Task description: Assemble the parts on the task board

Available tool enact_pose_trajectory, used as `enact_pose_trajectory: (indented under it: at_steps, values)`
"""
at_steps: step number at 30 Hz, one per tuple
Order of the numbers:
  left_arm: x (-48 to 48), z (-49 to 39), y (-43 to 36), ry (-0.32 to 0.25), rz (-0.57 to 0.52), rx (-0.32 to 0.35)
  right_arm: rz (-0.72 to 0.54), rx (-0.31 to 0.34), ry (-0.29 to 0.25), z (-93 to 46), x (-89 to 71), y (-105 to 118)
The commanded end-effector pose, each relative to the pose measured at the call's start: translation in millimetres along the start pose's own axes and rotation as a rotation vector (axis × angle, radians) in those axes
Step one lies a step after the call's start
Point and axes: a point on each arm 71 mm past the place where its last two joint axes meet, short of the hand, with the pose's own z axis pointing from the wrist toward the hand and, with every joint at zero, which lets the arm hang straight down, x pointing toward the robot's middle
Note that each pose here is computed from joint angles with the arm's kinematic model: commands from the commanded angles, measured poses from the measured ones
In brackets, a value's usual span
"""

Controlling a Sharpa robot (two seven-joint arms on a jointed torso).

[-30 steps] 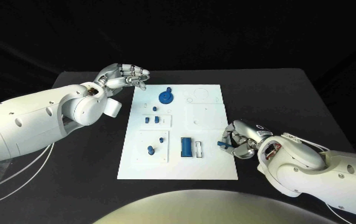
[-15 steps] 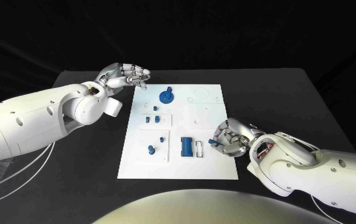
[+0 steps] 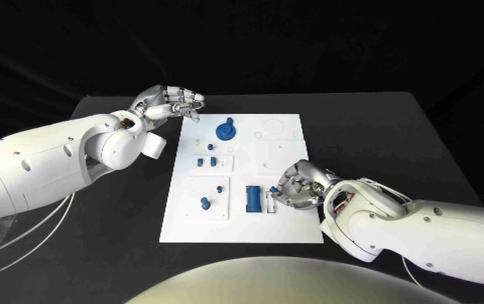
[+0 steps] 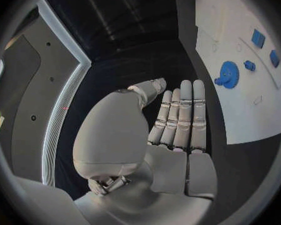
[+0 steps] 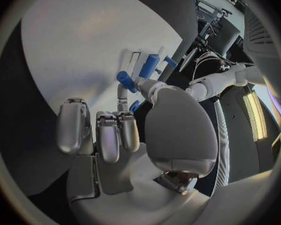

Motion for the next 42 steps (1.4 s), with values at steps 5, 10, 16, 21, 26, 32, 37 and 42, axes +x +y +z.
enact_pose_trajectory:
  at_steps: [5,10,16,21,26,32,37,42]
  values:
    - [3.8,0.9,-1.5,0.024,-0.003,0.008,0.023,0.032,0.024,3.0,7.0,-1.7]
    - [3.8,0.8,-1.5,0.025,-0.003,0.007,0.010,0.033,0.042,5.0,9.5,-1.3]
    - [3.4,0.4,-1.6,0.024,-0.003,0.006,-0.005,0.037,0.060,7.1,11.4,-1.6]
    - [3.2,0.1,-1.5,0.024,-0.002,0.005,-0.008,0.035,0.065,8.1,12.4,-0.7]
    - [2.9,-0.1,-1.5,0.024,-0.001,0.005,-0.009,0.031,0.069,7.9,13.4,0.8]
    - [2.4,-0.4,-1.5,0.022,0.000,0.004,-0.009,0.026,0.071,7.0,13.7,1.7]
    - [2.2,-0.5,-1.4,0.022,0.001,0.004,-0.008,0.019,0.071,5.4,14.0,3.3]
    - [1.9,-0.6,-1.3,0.022,0.002,0.003,-0.010,0.014,0.069,4.3,14.0,4.0]
